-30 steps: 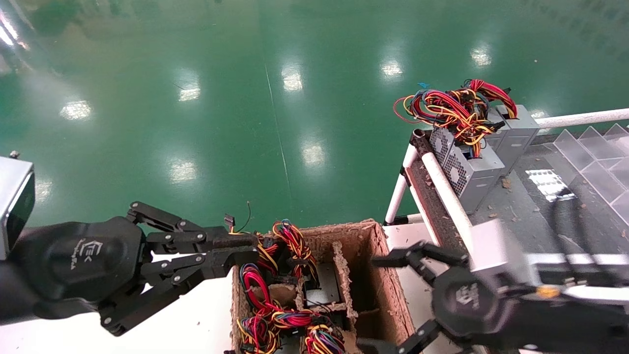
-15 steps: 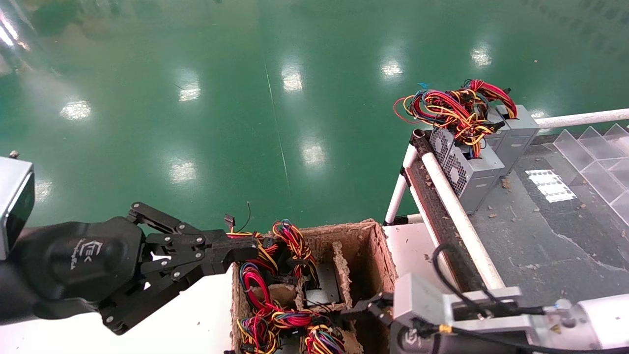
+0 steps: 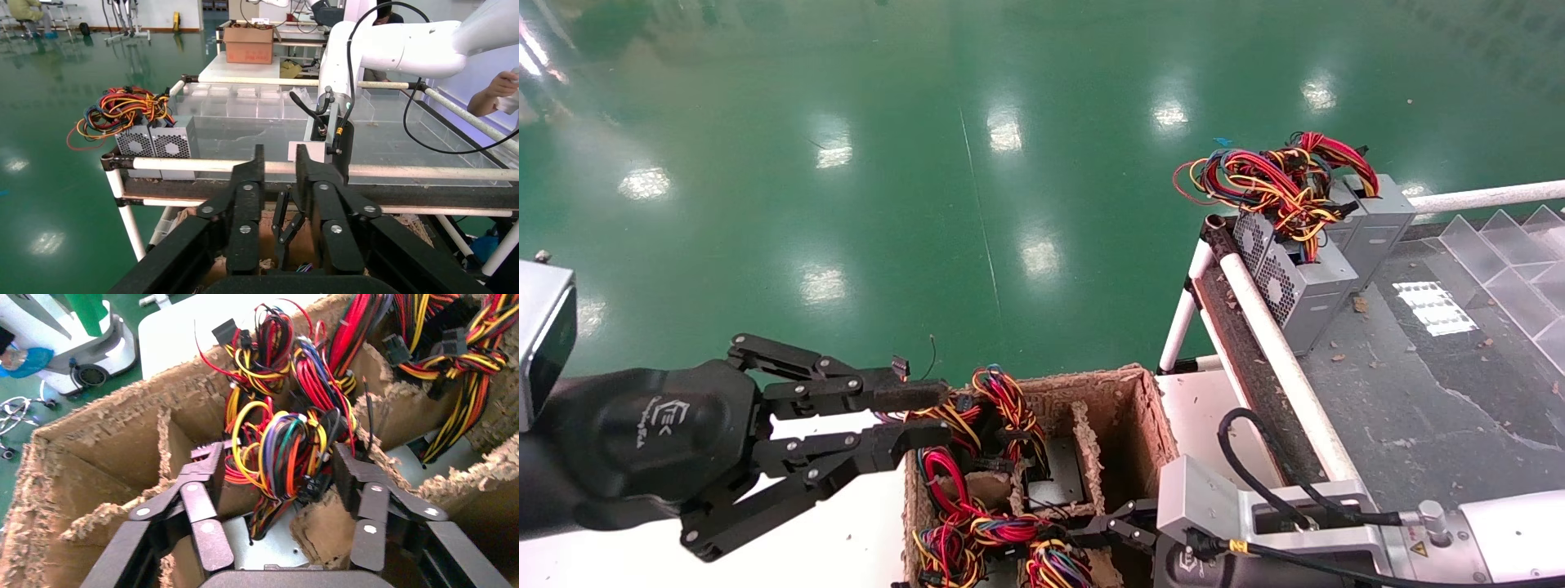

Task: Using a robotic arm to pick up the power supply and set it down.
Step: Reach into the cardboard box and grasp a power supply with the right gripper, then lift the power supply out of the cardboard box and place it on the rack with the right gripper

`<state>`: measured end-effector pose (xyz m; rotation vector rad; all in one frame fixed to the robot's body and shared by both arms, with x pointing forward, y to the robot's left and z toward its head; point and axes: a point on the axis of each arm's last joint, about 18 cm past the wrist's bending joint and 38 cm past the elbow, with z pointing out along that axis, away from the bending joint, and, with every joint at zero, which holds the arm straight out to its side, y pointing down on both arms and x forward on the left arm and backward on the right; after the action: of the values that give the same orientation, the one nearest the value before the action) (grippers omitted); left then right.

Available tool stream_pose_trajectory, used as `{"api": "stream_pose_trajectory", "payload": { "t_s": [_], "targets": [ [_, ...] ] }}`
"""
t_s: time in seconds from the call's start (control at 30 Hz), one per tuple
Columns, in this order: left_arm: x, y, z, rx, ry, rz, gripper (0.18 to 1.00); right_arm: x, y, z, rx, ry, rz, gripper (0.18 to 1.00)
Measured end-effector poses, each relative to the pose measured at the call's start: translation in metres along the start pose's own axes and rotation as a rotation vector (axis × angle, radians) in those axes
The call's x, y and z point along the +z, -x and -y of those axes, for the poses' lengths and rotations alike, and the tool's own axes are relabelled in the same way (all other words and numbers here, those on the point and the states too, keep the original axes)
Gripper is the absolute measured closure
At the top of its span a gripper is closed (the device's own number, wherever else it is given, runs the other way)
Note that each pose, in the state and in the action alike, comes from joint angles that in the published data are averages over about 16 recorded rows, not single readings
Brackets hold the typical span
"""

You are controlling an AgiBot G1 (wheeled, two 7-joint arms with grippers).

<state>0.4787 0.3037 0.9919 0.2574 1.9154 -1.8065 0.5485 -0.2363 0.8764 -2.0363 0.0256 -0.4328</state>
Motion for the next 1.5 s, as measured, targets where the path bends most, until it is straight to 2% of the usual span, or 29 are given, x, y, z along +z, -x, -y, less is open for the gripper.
{"api": "stream_pose_trajectory", "payload": {
  "t_s": [0.27, 0.43, 0.63, 0.8, 1.17, 1.5],
  "targets": [
    [0.000, 0.000, 0.000, 0.000, 0.000, 0.000, 0.816, 0.001, -0.002, -0.001, 0.006, -0.008, -0.007, 0.613],
    [0.000, 0.000, 0.000, 0.000, 0.000, 0.000, 0.713, 0.000, -0.002, 0.000, 0.010, -0.017, -0.009, 0.741],
    [0.000, 0.000, 0.000, 0.000, 0.000, 0.000, 0.565, -0.006, -0.003, 0.003, 0.006, -0.039, -0.013, 0.849],
    [0.000, 0.000, 0.000, 0.000, 0.000, 0.000, 0.434, -0.016, -0.002, 0.011, -0.004, -0.078, -0.016, 0.906],
    [0.000, 0.000, 0.000, 0.000, 0.000, 0.000, 0.252, -0.066, 0.002, 0.048, -0.068, -0.254, -0.044, 0.940],
    [0.000, 0.000, 0.000, 0.000, 0.000, 0.000, 0.194, -0.142, 0.002, 0.087, -0.170, -0.460, -0.162, 0.942]
  ]
}}
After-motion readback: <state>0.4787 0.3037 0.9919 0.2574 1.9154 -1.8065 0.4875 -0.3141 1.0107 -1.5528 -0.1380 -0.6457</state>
